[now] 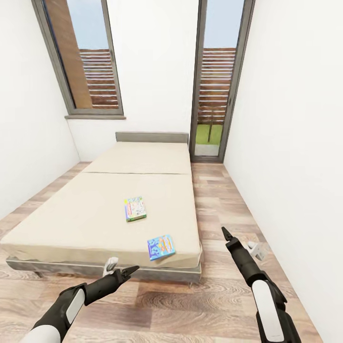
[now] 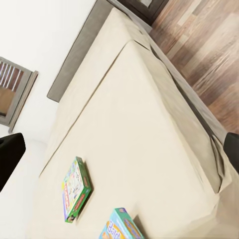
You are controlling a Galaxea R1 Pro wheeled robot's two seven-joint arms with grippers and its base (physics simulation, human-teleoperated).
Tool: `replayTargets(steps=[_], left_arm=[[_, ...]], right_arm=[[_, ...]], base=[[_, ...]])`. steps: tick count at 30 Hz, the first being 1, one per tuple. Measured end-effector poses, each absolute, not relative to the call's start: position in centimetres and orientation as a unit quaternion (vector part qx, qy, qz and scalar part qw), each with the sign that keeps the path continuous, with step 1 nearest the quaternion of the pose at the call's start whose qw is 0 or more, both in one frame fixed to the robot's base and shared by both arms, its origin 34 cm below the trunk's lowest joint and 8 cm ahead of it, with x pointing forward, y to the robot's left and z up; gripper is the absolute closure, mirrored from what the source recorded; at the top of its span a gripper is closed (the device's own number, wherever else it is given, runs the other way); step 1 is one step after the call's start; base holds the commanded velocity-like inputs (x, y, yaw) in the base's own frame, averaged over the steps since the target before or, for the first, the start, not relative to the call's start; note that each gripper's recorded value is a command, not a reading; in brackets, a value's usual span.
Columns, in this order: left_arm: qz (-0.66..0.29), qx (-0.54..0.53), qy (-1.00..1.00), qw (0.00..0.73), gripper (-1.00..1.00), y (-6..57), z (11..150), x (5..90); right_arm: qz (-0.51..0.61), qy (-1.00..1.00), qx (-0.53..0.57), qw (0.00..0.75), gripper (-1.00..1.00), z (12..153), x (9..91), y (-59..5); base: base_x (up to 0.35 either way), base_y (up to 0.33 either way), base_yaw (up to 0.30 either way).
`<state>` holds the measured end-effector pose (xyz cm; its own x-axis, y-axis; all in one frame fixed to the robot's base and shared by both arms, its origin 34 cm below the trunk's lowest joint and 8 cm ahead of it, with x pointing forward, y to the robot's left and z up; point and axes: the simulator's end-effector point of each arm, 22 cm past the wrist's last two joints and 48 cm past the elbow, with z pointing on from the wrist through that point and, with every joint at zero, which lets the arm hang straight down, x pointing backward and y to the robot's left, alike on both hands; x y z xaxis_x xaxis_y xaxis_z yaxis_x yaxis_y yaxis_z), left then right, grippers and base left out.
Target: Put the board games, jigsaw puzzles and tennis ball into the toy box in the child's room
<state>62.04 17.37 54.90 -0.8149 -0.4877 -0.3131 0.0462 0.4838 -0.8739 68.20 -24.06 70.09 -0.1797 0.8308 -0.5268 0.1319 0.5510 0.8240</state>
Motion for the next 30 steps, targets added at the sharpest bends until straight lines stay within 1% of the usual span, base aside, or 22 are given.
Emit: replayTargets(steps=[12,19,30], left_arm=[[-0.5,-0.145,0.806,0.282,-1.0,17.8,54.2,62.3],[-0.541,-0.137,0.777,0.292,-1.0,17.1,54.9,62.0],[-0.551,-0.135,0.769,0.294,-1.0,16.9,53.1,61.5]], right_arm=[[0.327,0.697,0.342,0.539,-1.0,68.7,68.0,-23.8],[0.327,0.697,0.342,0.539,-1.0,67.3,67.7,-23.8],[0.328,0.697,0.342,0.539,-1.0,64.9,67.2,-23.8]], base=[[0.0,0.0,0.0],[0.0,0.0,0.0],[0.0,0.0,0.0]])
